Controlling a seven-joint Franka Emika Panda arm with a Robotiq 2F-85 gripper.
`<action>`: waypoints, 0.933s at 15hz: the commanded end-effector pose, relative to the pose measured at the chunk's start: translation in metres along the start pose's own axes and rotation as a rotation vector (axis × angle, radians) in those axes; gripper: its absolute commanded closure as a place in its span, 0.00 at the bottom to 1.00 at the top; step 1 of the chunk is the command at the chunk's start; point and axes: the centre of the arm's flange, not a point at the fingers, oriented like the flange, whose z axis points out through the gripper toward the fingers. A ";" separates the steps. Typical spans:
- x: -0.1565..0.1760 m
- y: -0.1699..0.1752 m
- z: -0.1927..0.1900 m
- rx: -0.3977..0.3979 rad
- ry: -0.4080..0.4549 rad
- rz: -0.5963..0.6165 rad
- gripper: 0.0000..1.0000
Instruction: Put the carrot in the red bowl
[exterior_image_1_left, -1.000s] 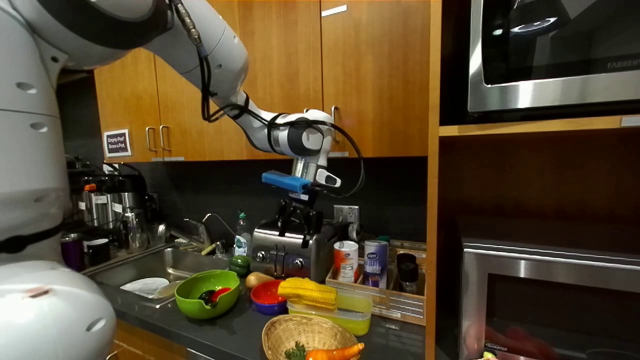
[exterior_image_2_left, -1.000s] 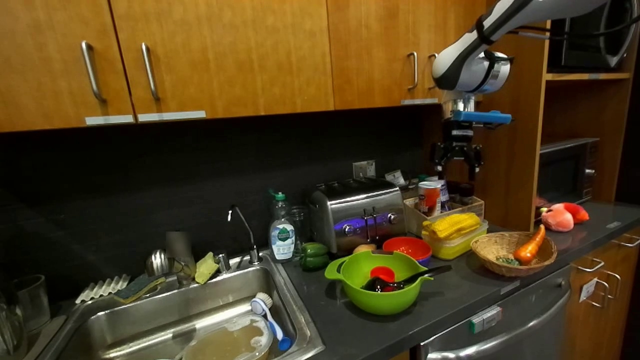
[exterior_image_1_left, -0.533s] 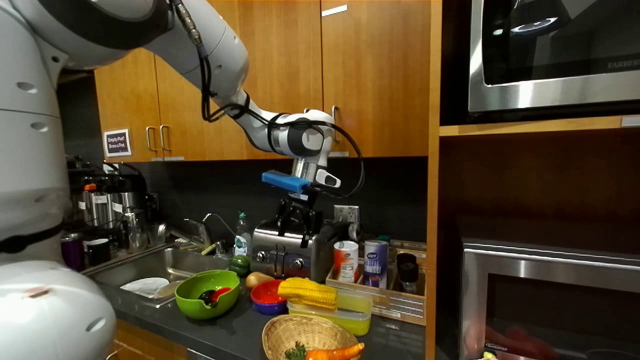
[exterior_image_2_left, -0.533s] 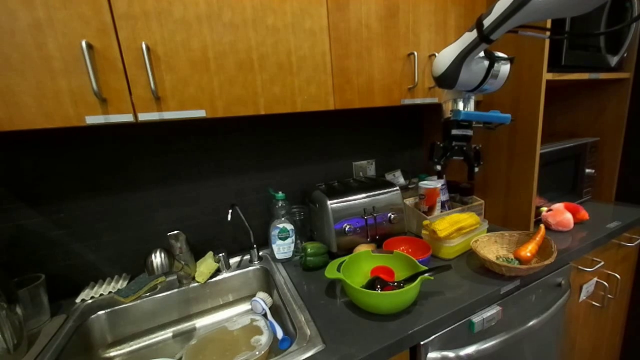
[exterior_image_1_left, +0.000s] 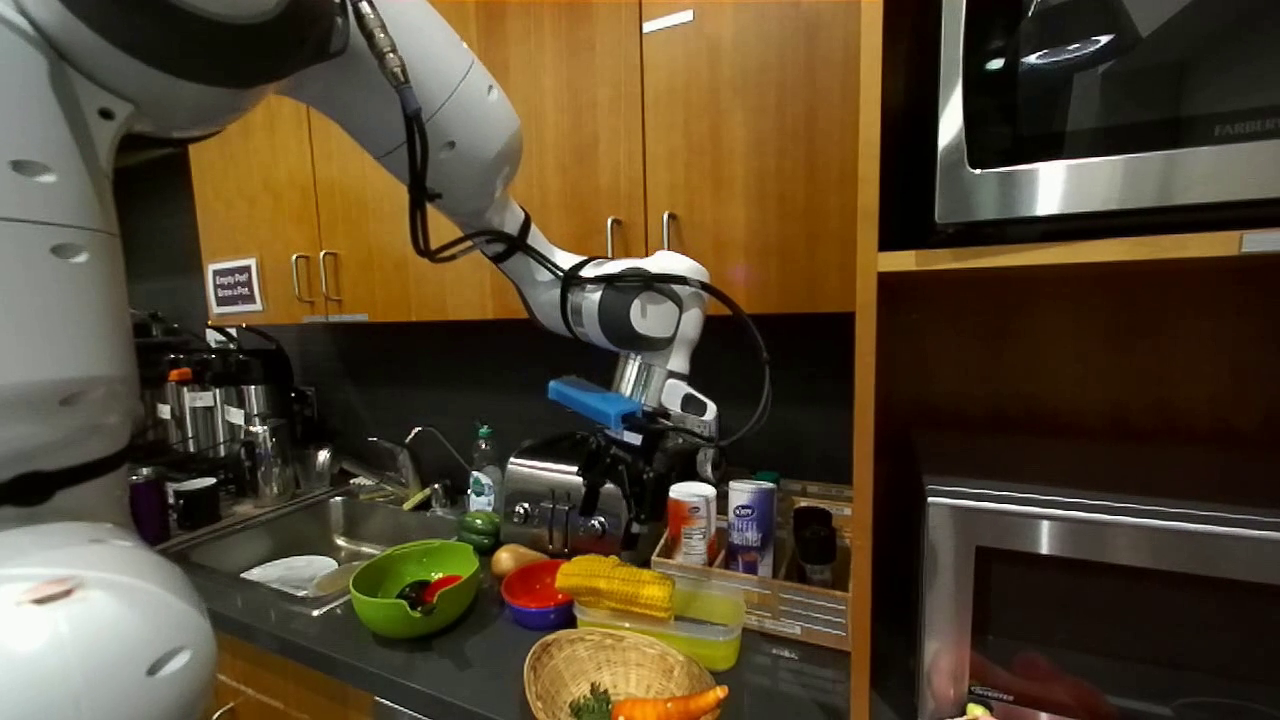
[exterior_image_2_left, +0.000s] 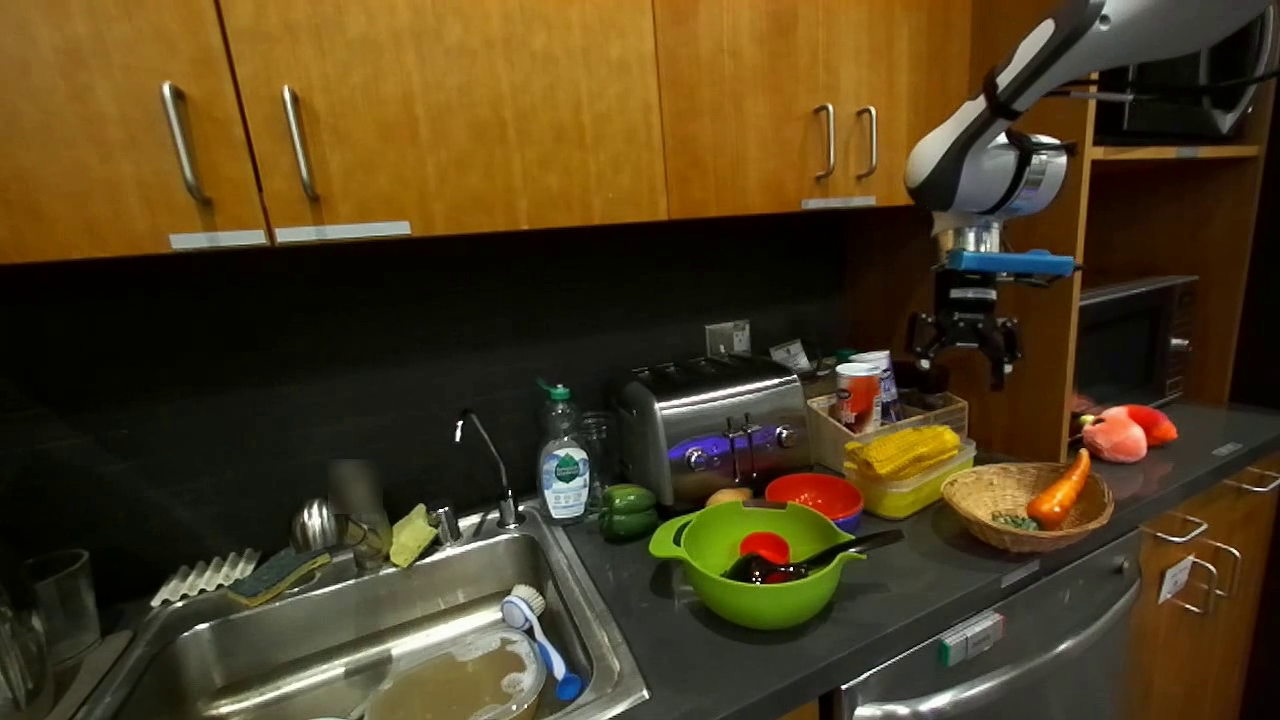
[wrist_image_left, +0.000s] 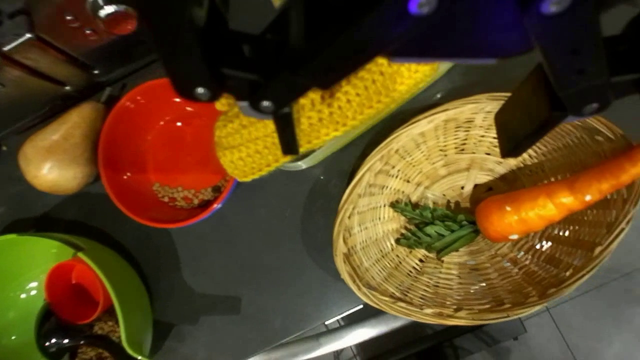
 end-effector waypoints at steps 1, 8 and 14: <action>-0.018 0.029 0.014 0.035 -0.004 0.071 0.00; -0.028 0.083 0.040 0.060 -0.049 0.186 0.00; -0.020 0.122 0.043 0.099 -0.066 0.265 0.00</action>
